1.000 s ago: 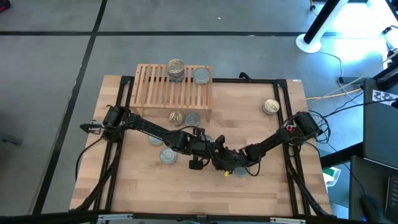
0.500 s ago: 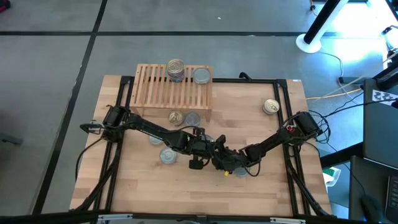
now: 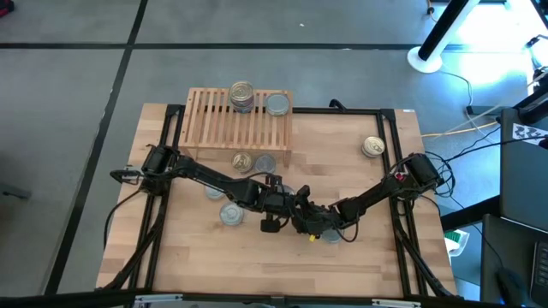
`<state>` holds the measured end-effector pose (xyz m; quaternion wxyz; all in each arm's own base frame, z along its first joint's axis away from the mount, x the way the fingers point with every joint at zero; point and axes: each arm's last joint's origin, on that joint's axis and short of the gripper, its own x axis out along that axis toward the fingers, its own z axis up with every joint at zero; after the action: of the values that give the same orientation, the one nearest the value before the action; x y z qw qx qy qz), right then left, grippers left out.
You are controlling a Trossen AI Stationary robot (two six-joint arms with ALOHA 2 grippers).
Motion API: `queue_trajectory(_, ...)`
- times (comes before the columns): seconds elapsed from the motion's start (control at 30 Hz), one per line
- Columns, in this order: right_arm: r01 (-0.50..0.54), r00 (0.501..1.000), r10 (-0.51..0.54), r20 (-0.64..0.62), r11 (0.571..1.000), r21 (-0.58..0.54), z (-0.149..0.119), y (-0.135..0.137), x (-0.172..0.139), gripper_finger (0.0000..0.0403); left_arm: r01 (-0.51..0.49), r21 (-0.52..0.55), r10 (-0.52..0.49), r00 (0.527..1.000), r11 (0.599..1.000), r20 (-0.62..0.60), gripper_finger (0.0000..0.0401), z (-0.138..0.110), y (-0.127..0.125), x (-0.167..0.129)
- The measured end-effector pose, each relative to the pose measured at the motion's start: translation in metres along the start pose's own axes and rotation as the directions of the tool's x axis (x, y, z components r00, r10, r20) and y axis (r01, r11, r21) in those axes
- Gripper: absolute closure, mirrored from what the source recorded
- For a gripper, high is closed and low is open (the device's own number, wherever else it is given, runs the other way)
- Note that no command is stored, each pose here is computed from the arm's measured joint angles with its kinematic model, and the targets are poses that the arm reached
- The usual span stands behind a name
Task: Stack canned seafood by type on shelf
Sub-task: Stack the green tuna can on top of the green tuna can on the shelf
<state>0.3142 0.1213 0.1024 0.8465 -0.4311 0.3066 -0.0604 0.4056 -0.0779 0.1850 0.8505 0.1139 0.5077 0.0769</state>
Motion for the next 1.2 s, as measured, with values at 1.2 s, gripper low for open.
queue_trajectory(1.2,0.01,1.0,-0.009,-0.023,1.0,0.021,-0.0051,-0.0067,0.0068,0.0261,0.024,-0.022,-0.023,0.999,0.999,0.038,0.0401,0.0044,0.0032,-0.0065)
